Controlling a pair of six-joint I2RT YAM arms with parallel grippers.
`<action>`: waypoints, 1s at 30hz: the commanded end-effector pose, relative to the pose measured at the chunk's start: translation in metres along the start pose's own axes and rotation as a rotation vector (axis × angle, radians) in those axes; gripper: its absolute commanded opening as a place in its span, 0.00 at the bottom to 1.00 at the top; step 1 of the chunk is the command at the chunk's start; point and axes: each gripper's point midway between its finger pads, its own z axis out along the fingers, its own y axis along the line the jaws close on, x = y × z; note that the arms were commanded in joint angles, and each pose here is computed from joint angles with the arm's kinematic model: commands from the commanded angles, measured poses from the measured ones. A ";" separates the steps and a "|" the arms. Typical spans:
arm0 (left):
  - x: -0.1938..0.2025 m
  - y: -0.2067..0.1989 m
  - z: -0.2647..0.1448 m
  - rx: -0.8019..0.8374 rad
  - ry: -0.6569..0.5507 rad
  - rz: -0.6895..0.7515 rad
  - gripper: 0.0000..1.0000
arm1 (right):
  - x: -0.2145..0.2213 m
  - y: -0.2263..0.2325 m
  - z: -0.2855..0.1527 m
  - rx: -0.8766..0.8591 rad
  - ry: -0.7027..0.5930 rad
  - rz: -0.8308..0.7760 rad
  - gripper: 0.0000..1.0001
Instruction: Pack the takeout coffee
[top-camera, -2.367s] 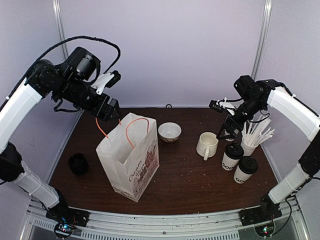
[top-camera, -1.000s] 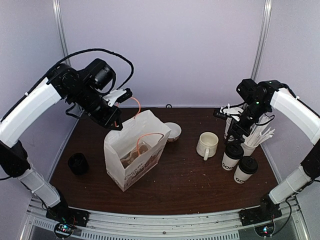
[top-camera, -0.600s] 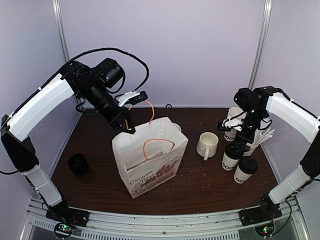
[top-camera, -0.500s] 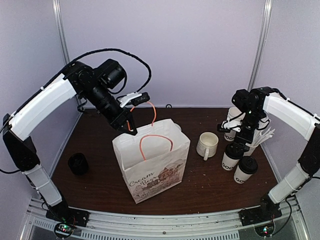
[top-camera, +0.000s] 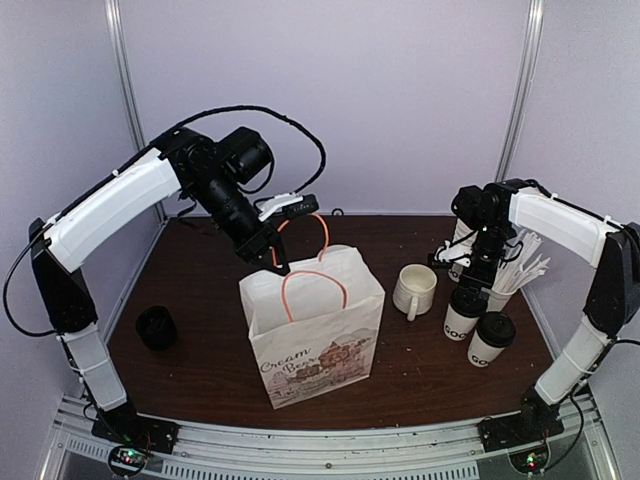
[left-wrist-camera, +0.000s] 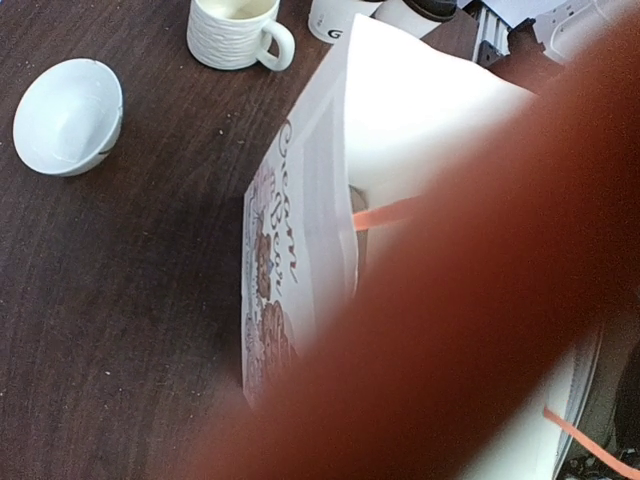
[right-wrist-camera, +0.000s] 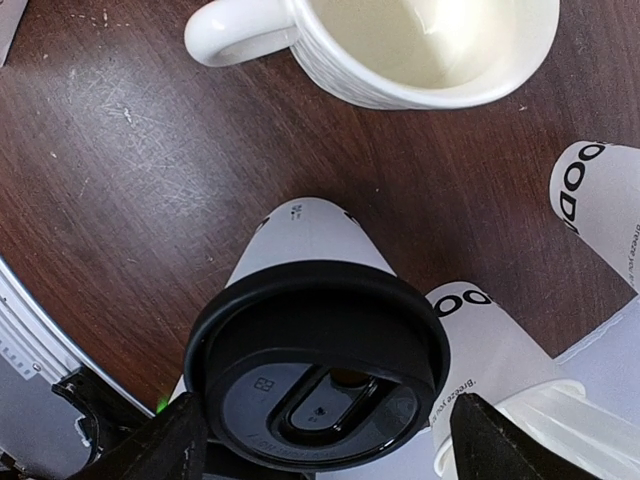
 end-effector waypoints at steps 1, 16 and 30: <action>-0.009 0.011 0.002 -0.036 -0.006 0.037 0.00 | -0.002 -0.009 -0.005 0.033 -0.011 0.014 0.87; -0.030 0.029 -0.001 -0.118 -0.036 0.072 0.15 | -0.001 0.010 0.006 -0.078 -0.008 0.008 0.88; -0.027 0.030 -0.001 -0.122 -0.028 0.062 0.16 | 0.003 0.015 0.010 -0.121 0.004 0.028 0.85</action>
